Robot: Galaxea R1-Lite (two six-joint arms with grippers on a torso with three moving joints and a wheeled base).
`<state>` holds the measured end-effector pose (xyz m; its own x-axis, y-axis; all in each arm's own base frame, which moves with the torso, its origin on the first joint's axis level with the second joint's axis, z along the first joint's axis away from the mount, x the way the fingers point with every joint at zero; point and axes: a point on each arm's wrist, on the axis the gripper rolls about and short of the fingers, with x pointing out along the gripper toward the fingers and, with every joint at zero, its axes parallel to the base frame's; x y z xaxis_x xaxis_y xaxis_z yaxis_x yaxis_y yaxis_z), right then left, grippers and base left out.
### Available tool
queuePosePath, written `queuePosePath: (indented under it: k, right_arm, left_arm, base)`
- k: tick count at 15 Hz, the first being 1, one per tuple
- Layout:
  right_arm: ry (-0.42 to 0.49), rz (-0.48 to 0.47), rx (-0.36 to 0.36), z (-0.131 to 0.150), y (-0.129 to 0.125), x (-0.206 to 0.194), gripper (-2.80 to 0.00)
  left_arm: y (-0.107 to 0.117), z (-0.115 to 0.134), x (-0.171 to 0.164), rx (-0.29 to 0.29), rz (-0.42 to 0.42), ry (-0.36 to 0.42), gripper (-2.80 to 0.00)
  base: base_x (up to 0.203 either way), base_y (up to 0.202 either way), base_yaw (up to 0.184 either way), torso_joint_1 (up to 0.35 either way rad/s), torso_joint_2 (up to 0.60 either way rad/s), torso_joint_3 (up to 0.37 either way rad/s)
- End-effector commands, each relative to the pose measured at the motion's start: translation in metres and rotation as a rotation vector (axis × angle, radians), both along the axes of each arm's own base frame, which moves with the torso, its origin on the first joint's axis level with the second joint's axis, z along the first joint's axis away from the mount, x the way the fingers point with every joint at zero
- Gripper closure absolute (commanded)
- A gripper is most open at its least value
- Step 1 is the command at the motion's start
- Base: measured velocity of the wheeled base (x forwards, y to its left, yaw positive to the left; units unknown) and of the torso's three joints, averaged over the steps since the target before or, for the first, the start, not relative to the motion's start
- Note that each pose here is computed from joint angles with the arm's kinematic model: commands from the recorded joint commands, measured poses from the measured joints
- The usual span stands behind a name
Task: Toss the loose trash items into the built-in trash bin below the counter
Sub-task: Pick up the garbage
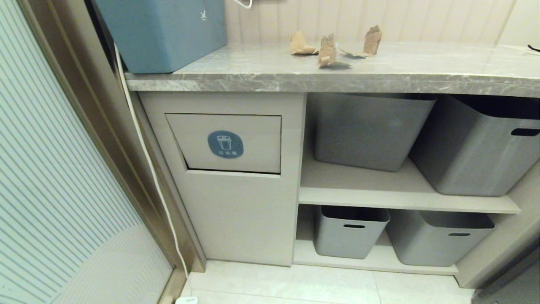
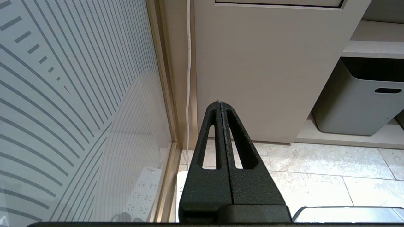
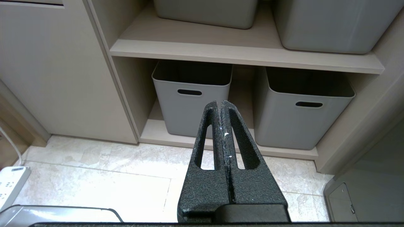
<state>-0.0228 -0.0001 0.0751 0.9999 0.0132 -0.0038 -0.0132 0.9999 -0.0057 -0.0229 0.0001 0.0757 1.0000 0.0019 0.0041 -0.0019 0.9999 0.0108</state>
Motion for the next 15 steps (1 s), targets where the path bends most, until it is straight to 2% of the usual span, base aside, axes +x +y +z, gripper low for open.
queuePosePath:
  k: [1,15]
  right_arm:
    - [-0.001,0.001,0.000,-0.0001,0.0000,-0.0001,0.00]
    - [-0.002,0.001,0.000,0.0000,0.0000,-0.0001,0.00]
  left_arm:
    - [0.0000,0.0000,-0.0001,0.000,0.001,-0.002,0.00]
    - [0.0000,0.0000,-0.0001,0.004,0.000,-0.002,0.00]
  base:
    - [0.000,0.000,0.000,0.000,0.00,0.000]
    - [0.000,0.000,0.000,0.000,0.00,0.000]
